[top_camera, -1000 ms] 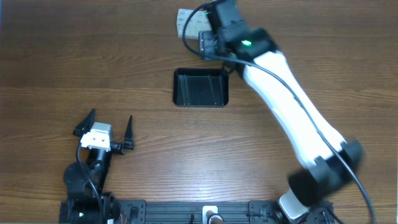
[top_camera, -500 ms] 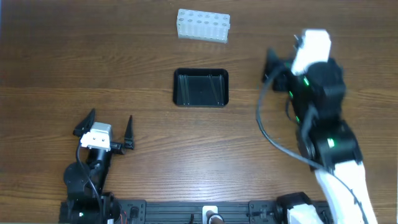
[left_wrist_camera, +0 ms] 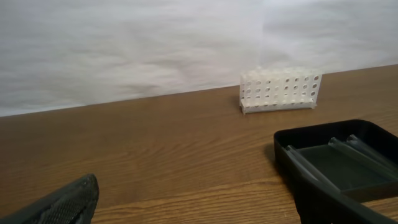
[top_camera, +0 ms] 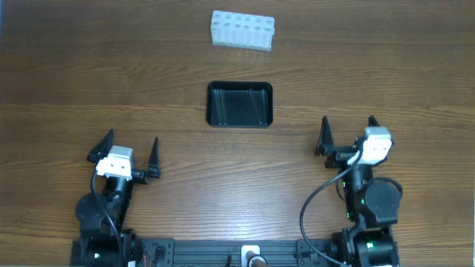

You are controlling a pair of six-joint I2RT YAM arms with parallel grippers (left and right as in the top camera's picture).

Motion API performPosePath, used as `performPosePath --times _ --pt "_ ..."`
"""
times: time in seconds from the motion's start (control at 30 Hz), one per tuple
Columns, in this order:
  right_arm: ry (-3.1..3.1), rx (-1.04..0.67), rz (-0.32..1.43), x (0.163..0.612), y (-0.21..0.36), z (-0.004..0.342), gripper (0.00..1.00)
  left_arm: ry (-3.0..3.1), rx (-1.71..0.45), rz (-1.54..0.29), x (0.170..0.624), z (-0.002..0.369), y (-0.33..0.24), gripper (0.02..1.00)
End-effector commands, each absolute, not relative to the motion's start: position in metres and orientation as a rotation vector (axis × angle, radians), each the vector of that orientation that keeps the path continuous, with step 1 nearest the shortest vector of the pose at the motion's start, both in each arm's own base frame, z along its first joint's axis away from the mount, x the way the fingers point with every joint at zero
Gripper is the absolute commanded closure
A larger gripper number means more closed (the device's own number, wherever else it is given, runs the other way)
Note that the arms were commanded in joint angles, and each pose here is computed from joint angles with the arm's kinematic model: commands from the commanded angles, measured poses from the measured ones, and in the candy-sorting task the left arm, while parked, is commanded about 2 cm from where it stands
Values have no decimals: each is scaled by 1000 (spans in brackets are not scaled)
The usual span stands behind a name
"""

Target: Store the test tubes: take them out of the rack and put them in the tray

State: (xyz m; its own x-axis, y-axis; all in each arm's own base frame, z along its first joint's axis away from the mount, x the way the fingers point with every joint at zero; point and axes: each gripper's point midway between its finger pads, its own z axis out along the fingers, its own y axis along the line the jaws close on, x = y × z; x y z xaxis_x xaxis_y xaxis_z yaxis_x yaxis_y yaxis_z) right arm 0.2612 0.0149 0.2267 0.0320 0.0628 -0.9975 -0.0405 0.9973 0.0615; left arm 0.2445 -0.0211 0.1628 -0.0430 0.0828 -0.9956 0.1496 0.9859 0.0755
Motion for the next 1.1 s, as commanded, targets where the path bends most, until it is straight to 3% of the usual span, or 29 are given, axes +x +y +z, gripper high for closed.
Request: performPosePath --times 0.03,0.33,0.53,0.73,1.1 --pt "1450 -5 85 249 17 227 9 1614 191 -49 244 162 -21 18" --pt "1430 0 97 244 17 210 7 1614 191 -50 244 162 -21 18" --pt "1503 80 13 246 -4 191 7 1614 191 -50 244 162 -21 18" --pt "1525 -169 -53 246 16 184 9 1614 191 -50 244 162 -21 18" --pt "1608 -168 -95 246 10 164 7 1614 191 -49 244 162 -21 18"
